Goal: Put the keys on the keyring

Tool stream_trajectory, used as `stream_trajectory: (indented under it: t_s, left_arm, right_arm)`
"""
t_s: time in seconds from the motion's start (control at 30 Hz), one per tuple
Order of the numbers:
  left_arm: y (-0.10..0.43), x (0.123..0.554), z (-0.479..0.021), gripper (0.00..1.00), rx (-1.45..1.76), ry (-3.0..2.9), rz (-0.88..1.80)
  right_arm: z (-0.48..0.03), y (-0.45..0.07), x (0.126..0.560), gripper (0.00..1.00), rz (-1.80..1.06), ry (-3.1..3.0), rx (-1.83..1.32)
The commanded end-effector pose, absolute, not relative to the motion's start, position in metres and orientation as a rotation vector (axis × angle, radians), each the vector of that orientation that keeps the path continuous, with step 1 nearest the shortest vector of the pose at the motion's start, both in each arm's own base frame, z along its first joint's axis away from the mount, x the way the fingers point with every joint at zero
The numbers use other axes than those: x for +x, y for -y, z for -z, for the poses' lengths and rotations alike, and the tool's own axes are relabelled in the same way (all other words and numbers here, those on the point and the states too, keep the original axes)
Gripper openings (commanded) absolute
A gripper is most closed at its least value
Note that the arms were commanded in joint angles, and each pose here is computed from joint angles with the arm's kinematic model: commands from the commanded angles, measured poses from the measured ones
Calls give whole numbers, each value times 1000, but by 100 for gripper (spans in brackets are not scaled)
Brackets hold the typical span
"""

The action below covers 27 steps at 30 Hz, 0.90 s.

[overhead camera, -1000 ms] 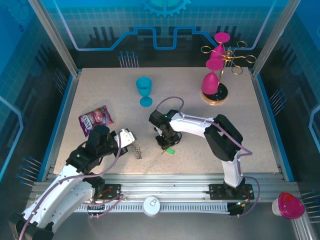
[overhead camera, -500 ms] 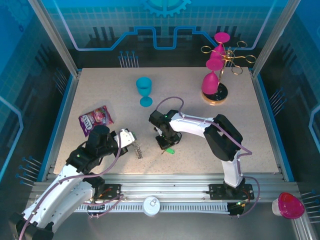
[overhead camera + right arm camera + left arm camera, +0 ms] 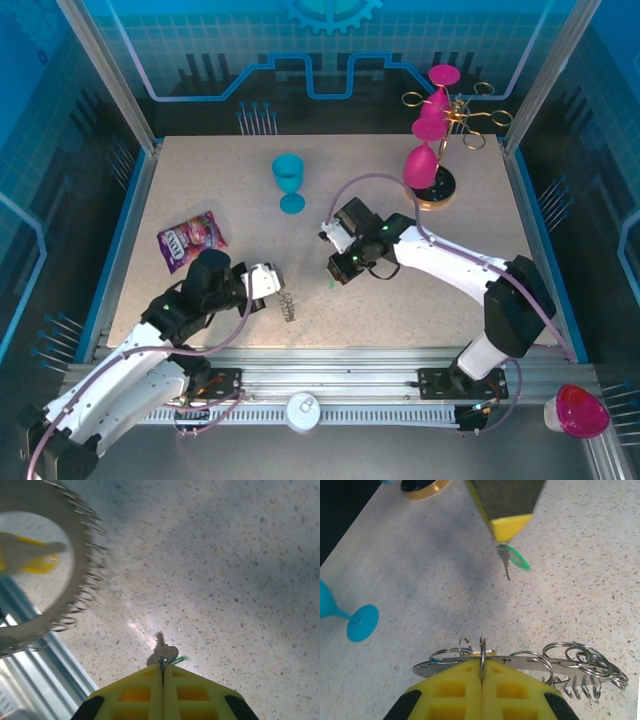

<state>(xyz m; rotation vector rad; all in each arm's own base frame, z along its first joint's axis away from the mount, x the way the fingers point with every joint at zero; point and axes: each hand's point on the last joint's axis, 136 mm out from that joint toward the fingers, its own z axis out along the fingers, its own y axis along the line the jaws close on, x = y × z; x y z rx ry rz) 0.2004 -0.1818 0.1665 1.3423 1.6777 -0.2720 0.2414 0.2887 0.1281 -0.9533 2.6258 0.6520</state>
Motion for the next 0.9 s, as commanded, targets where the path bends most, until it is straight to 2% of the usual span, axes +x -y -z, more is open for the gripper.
stream_trajectory:
  t_s: [0.0, 0.4, 0.87]
  left_arm:
    - [204, 201, -177, 0, 1430, -1493, 260]
    - [228, 197, -179, 0, 1516, -1293, 237]
    - [229, 191, -179, 0, 1545, -1227, 212]
  right_arm:
    - [-151, -303, 219, 0, -861, -2476, -1169]
    - [-195, -333, 181, 0, -1330, -2309, -1280]
    - [-207, -347, 179, 0, -1461, -2260, -1276]
